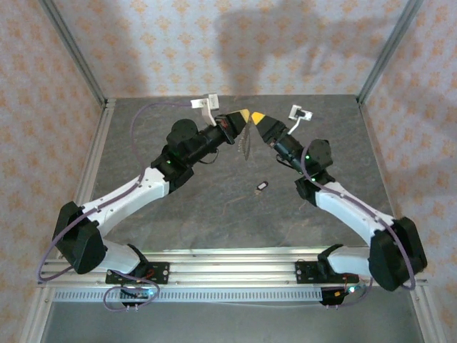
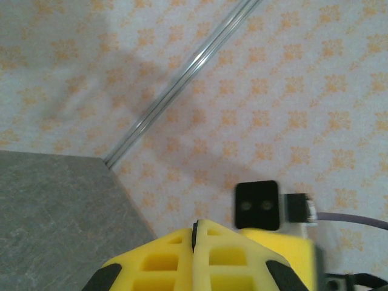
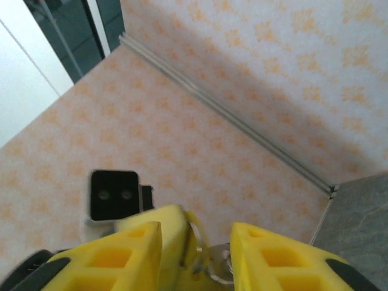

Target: Put the keys on the keyring

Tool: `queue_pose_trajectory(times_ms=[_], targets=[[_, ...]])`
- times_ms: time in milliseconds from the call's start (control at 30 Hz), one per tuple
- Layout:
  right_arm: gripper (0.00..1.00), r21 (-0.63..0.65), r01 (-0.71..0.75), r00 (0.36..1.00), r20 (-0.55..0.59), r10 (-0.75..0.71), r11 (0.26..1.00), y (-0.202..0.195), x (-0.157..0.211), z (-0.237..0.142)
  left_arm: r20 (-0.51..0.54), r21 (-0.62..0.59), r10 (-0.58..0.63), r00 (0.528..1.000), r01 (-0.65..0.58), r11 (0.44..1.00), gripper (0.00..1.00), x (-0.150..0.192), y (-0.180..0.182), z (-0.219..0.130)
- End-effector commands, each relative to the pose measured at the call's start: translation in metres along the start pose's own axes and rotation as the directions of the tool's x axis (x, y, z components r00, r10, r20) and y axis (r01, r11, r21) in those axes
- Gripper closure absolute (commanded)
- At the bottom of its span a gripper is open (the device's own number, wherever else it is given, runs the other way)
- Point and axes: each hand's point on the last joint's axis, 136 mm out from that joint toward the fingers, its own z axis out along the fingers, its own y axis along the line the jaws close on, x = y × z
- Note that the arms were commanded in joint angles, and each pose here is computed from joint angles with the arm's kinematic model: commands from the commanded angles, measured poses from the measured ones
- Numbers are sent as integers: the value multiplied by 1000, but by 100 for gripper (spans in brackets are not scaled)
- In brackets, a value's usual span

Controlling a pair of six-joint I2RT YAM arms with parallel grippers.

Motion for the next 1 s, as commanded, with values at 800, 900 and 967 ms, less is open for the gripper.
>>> queue_pose_trajectory(times_ms=[800, 900, 967], targets=[[64, -131, 132, 964, -214, -158, 983, 49, -8, -15, -332, 314, 242, 912, -135, 940, 100, -4, -50, -4], [66, -134, 123, 963, -223, -150, 983, 47, -2, -12, -331, 320, 240, 913, -130, 938, 100, -4, -51, -4], [67, -134, 118, 963, -227, -146, 984, 45, 1, -11, -330, 325, 238, 913, -127, 937, 100, -5, -52, -4]])
